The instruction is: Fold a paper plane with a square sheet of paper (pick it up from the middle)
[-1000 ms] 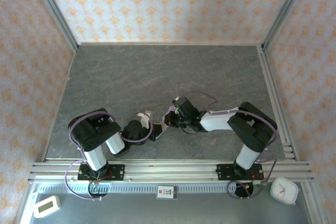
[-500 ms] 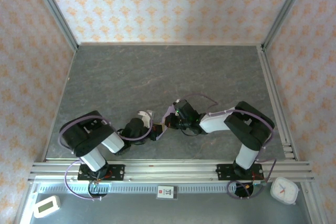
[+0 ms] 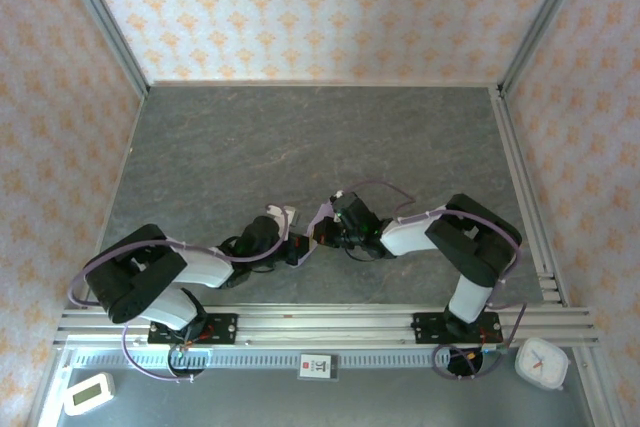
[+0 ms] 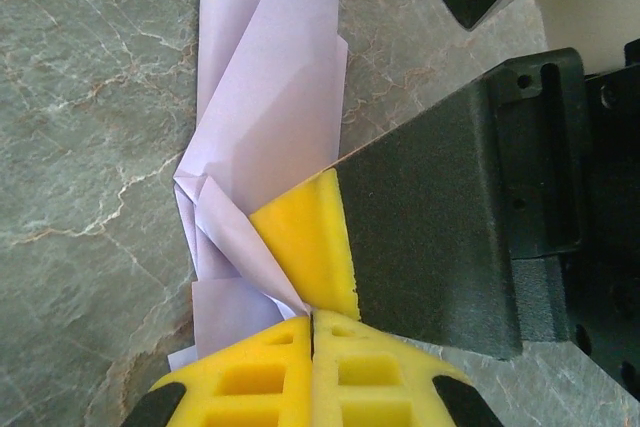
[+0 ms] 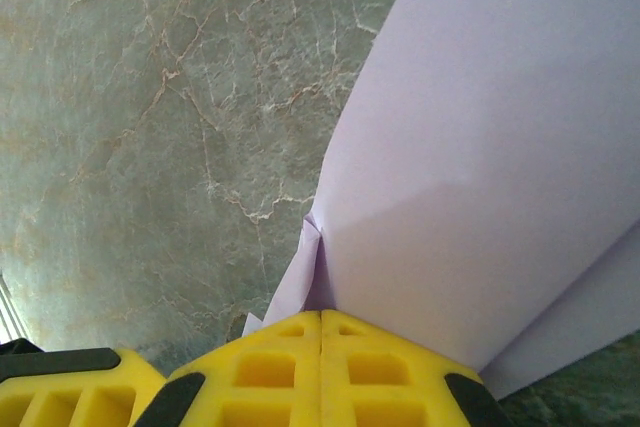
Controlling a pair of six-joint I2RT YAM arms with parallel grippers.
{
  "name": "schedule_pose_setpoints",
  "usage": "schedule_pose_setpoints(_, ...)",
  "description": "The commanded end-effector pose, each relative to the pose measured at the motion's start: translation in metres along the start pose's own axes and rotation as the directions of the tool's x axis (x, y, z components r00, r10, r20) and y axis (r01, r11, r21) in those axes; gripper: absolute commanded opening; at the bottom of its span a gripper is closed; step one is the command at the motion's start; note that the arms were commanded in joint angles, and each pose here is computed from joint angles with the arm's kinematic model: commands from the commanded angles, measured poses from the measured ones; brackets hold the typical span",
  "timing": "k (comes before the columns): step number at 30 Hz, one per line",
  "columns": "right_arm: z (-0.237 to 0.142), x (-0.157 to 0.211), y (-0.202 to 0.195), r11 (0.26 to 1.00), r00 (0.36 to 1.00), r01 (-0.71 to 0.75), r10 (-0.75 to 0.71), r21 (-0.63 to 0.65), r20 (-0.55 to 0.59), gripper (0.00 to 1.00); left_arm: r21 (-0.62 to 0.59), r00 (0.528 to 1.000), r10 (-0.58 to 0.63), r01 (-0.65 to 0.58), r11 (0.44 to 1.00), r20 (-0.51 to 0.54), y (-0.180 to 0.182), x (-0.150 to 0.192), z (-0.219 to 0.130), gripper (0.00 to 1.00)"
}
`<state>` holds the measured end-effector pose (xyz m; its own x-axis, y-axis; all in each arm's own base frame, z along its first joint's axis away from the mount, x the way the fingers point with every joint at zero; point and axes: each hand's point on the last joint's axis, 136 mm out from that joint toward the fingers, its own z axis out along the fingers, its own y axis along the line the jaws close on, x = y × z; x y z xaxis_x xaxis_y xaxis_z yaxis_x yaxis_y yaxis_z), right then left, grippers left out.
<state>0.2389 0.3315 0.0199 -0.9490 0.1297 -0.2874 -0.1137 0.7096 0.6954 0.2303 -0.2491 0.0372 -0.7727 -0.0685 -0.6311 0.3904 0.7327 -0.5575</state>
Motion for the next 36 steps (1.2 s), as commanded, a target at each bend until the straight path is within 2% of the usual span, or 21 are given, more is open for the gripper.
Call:
schedule_pose_setpoints(1, 0.006, 0.029, -0.060, 0.980, 0.996, -0.041, 0.055, 0.192, -0.067, 0.00, -0.010, 0.999, -0.001, 0.001, 1.000, 0.050, -0.001, -0.010, -0.010, 0.00)
schedule_pose_setpoints(4, 0.007, 0.031, -0.062, 0.980, 0.996, -0.043, 0.058, 0.195, -0.073, 0.00, -0.059, 0.994, -0.007, 0.013, 0.998, 0.109, 0.006, -0.019, -0.023, 0.06)
schedule_pose_setpoints(5, 0.007, 0.032, -0.063, 0.980, 0.996, -0.043, 0.059, 0.196, -0.074, 0.00, -0.076, 0.992, -0.004, 0.013, 0.997, 0.125, 0.009, -0.021, -0.027, 0.12)
schedule_pose_setpoints(8, 0.007, 0.032, -0.064, 0.979, 0.995, -0.044, 0.059, 0.198, -0.075, 0.00, -0.065, 0.990, 0.020, -0.011, 0.998, 0.140, 0.004, -0.026, -0.033, 0.13)
schedule_pose_setpoints(9, 0.007, 0.032, -0.064, 0.979, 0.995, -0.043, 0.059, 0.198, -0.075, 0.00, -0.052, 0.990, 0.033, -0.026, 0.998, 0.134, 0.000, -0.027, -0.033, 0.12)
schedule_pose_setpoints(11, 0.007, 0.033, -0.065, 0.979, 0.995, -0.045, 0.061, 0.199, -0.076, 0.00, -0.006, 0.993, 0.059, -0.059, 0.998, 0.103, -0.011, -0.026, -0.029, 0.00)
schedule_pose_setpoints(16, 0.009, 0.034, -0.066, 0.978, 0.994, -0.050, 0.068, 0.201, -0.081, 0.00, 0.102, 0.992, 0.124, -0.126, 0.987, 0.024, -0.037, -0.013, -0.015, 0.00)
schedule_pose_setpoints(20, 0.010, 0.035, -0.067, 0.978, 0.994, -0.052, 0.071, 0.202, -0.086, 0.00, 0.130, 0.986, 0.168, -0.166, 0.978, -0.006, -0.048, -0.003, -0.006, 0.00)
schedule_pose_setpoints(30, 0.012, 0.036, -0.067, 0.977, 0.993, -0.056, 0.076, 0.203, -0.092, 0.00, 0.065, 0.986, 0.168, -0.167, 0.984, -0.013, -0.030, 0.004, 0.003, 0.00)
schedule_pose_setpoints(36, 0.013, 0.037, -0.068, 0.976, 0.992, -0.057, 0.079, 0.209, -0.099, 0.00, -0.019, 0.989, 0.147, -0.147, 0.989, -0.019, -0.006, 0.016, 0.000, 0.00)
